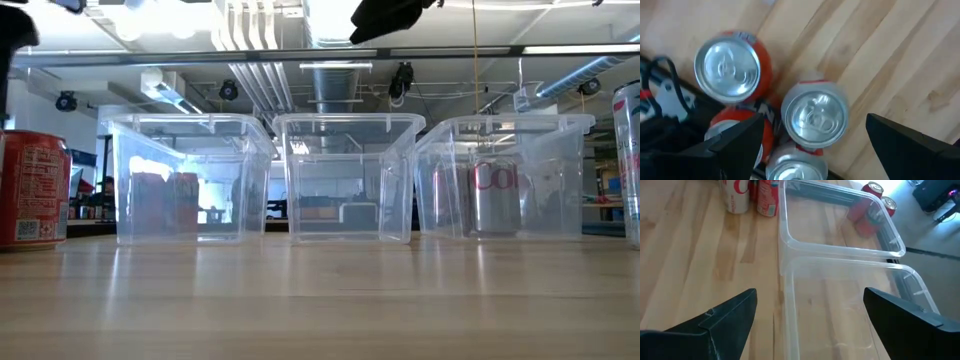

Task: Sort soda cans
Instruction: Put the right red-silver soda can into the right transparent bin

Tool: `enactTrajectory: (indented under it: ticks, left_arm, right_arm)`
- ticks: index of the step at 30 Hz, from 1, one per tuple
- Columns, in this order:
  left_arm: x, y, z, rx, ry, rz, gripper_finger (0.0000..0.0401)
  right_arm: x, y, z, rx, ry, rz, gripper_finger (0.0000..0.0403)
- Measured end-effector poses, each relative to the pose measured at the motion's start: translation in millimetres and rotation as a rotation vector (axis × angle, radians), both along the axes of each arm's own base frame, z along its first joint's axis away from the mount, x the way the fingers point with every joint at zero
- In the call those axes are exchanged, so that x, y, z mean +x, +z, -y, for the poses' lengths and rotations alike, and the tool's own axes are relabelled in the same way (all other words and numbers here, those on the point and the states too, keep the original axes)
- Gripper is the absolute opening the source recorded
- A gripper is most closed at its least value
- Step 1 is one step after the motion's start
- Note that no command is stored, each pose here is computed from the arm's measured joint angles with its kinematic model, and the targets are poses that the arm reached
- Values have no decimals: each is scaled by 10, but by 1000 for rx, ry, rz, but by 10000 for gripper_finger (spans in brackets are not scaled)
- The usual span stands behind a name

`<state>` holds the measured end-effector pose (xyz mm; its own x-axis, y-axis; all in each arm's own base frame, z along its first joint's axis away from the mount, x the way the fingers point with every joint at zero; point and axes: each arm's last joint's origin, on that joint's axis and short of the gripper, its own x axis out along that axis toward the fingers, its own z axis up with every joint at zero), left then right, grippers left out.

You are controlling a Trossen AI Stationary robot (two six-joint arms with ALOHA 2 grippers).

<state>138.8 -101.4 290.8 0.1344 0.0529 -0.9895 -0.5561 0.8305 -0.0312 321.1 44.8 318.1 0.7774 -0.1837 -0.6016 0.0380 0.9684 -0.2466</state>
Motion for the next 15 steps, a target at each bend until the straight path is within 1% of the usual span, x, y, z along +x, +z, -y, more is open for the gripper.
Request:
enactTrajectory:
  ticks: [3, 6, 8, 12, 15]
  left_arm:
    - [-44, -47, -17, -35, 48, -34, 334]
    - [-37, -98, -2, -37, 54, -61, 334]
    - [-18, -148, 14, -22, 47, -84, 334]
    - [18, -266, 56, -25, 24, -146, 334]
    - [84, -345, 104, -26, -35, -132, 334]
  right_arm:
    - [1, -5, 0, 10, -9, 0, 361]
    - [4, -2, -1, 13, -10, 5, 361]
    - [8, 2, -1, 16, -11, 11, 361]
    - [9, 4, -1, 34, -25, 18, 361]
    - [12, 8, -1, 37, -27, 24, 361]
